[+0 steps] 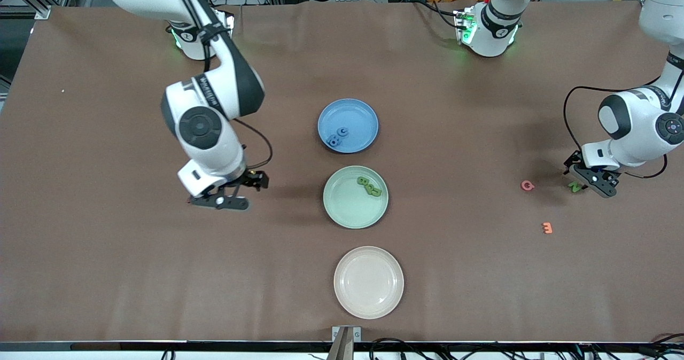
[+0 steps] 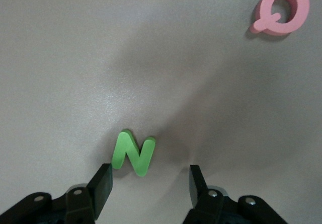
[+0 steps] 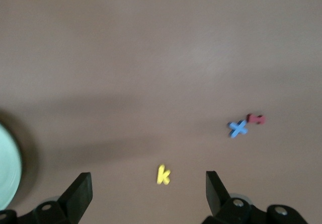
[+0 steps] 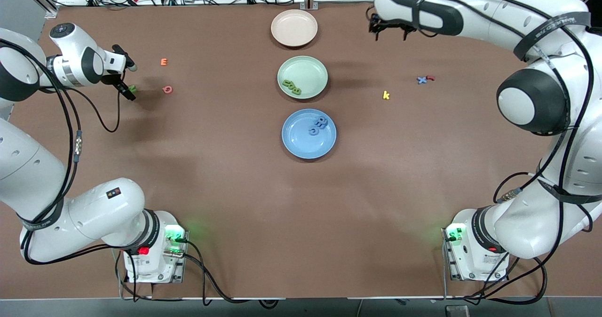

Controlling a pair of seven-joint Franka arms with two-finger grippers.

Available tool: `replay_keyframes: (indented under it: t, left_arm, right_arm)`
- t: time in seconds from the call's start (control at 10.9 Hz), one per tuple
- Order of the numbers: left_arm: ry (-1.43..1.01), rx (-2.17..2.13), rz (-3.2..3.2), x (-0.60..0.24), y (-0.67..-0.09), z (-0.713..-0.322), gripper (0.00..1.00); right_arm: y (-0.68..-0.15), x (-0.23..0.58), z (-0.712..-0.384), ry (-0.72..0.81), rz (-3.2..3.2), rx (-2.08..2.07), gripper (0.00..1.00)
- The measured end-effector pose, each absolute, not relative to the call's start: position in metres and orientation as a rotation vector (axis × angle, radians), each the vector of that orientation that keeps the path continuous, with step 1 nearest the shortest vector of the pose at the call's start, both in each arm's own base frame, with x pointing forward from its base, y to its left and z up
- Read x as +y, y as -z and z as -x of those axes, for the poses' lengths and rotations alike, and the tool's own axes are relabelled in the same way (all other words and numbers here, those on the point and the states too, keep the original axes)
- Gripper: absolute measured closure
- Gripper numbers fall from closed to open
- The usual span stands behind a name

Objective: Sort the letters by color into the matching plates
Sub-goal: 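Grasp the green N with the left gripper while the right gripper reaches x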

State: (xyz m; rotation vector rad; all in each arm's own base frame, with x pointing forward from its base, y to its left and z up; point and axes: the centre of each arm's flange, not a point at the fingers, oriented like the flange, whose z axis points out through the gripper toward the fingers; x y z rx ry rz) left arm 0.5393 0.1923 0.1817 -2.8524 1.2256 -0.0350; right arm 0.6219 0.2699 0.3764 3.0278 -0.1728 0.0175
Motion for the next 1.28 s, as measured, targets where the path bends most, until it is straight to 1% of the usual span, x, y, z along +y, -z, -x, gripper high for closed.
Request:
replay_keyframes:
  t: [0.18, 0.28, 0.55, 0.83, 1.01, 1.1, 1.19, 1.28]
  left_arm:
    - [0.043, 1.241, 2.842, 0.193, -0.182, -0.544, 0.31]
    - [0.047, 1.259, 2.832, 0.192, -0.182, -0.547, 0.31]
    - [0.052, 1.287, 2.818, 0.192, -0.181, -0.551, 0.31]
    - [0.049, 1.291, 2.82, 0.192, -0.178, -0.551, 0.35]
    - [0.05, 1.293, 2.819, 0.192, -0.177, -0.553, 0.44]
    - [0.051, 1.294, 2.819, 0.192, -0.177, -0.554, 0.51]
    - [0.052, 1.294, 2.817, 0.192, -0.179, -0.554, 0.65]
    - [0.057, 1.293, 2.813, 0.193, -0.181, -0.555, 0.67]
  right_arm:
    - [-0.383, 0.231, -0.641, -0.075, -3.011, -0.395, 0.0]
    - [-0.385, 0.218, -0.646, -0.088, -2.986, -0.54, 0.0]
    - [-0.384, 0.19, -0.655, -0.115, -2.818, -1.134, 0.0]
    - [-0.38, 0.147, -0.664, -0.123, -2.534, -1.679, 0.0]
    - [-0.376, 0.116, -0.67, -0.123, -2.398, -1.869, 0.0]
    - [-0.372, 0.105, -0.674, -0.135, -2.357, -1.951, 0.0]
    - [-0.362, 0.098, -0.677, -0.173, -2.343, -2.027, 0.0]
    - [-0.347, 0.093, -0.677, -0.207, -2.337, -2.082, 0.0]
